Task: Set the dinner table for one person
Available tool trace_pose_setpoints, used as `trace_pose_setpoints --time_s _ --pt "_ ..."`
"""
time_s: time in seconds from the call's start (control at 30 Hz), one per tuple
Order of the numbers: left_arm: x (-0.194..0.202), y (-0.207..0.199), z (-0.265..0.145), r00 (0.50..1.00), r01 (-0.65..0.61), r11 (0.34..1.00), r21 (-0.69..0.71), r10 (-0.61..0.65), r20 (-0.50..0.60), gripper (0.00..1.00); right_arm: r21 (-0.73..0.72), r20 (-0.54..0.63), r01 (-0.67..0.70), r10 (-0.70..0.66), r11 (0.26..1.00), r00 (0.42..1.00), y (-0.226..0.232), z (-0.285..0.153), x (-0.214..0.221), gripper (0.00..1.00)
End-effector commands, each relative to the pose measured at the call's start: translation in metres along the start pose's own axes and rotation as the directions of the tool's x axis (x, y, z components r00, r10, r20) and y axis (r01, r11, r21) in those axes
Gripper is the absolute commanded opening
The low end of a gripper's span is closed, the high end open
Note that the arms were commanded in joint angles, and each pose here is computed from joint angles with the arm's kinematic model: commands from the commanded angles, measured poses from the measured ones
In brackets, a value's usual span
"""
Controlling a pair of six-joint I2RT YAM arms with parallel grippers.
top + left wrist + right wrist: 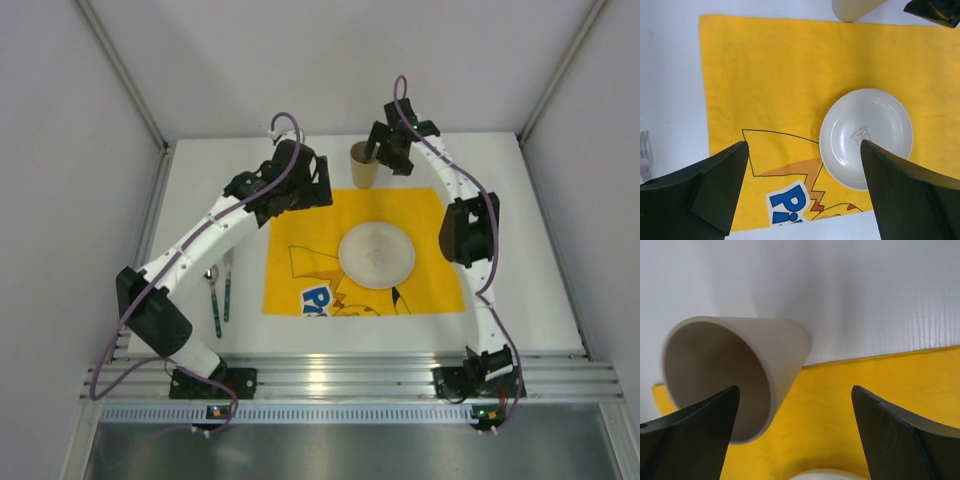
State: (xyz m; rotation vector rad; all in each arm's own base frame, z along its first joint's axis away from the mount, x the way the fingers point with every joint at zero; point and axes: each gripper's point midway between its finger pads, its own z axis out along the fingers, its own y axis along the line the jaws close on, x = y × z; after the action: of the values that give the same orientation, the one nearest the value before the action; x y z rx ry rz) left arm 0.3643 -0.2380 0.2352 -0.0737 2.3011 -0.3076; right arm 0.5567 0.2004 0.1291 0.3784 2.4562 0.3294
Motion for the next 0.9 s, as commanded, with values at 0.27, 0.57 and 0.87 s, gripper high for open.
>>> trace_pose_setpoints --time_s 0.27,0.57,0.87 --pt "0.009 0.065 -0.039 1.000 -0.001 0.987 -0.161 -0.002 -0.016 0.98 -0.085 0.170 -0.077 0.091 0.993 0.981 0.034 -0.002 -0.045 0.00" --pt "0.085 0.147 -0.020 0.950 0.184 0.949 -0.255 -0.238 -0.200 0.94 -0.013 0.369 -0.109 0.106 0.994 0.923 -0.029 -0.168 -0.117 0.00" --pt "0.156 0.198 -0.003 0.913 0.230 0.902 -0.367 -0.330 -0.240 0.93 0.258 0.226 -0.100 0.041 0.961 0.973 -0.160 -0.191 -0.023 0.00"
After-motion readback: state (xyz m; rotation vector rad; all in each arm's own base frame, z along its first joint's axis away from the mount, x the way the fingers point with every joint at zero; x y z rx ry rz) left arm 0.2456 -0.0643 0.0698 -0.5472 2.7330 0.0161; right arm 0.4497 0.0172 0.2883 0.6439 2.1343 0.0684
